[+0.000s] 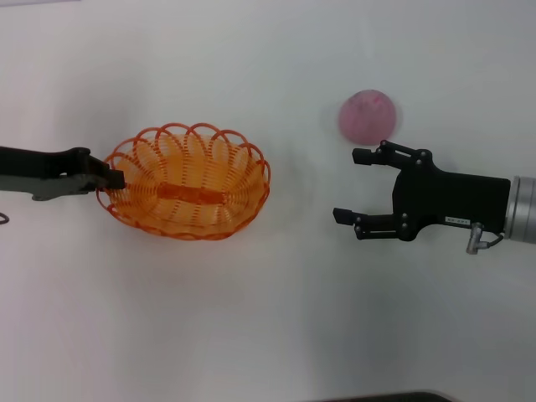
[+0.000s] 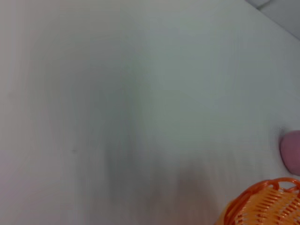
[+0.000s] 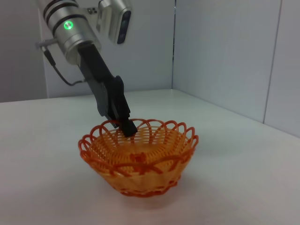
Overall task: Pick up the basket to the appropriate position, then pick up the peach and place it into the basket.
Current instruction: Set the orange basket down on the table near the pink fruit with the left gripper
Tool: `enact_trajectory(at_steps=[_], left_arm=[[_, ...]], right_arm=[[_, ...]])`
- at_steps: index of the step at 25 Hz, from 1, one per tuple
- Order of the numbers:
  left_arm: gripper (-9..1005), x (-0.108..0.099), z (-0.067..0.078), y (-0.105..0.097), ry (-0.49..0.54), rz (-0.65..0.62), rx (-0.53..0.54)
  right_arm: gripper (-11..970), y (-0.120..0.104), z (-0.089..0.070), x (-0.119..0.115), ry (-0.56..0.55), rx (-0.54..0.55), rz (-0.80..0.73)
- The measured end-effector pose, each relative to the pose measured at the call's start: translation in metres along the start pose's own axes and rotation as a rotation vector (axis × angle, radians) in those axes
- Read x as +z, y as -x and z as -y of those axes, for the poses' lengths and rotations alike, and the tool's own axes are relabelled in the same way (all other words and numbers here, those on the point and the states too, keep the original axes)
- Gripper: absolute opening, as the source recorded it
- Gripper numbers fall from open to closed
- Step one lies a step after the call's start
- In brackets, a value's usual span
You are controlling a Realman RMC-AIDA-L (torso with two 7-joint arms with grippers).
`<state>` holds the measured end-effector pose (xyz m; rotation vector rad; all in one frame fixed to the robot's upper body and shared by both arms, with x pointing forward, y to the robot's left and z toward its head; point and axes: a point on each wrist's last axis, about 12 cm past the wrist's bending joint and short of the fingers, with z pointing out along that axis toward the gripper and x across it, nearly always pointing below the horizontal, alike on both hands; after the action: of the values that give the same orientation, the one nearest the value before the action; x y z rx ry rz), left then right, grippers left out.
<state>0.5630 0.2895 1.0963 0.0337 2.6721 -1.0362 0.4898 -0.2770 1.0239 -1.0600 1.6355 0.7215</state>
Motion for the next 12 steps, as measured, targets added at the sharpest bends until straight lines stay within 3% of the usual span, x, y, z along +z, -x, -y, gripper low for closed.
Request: enact_trajectory(at_steps=[6, 12], left_arm=[[69, 0.005, 0.000, -0.009, 0.003, 0.034, -0.024], [70, 0.016, -0.003, -0.017, -0.059, 0.115, -0.077]], right_arm=[[946, -0.001, -0.002, 0.001, 0.004, 0.010, 0.003], [946, -0.002, -0.003, 0.001, 0.003, 0.014, 0.002]])
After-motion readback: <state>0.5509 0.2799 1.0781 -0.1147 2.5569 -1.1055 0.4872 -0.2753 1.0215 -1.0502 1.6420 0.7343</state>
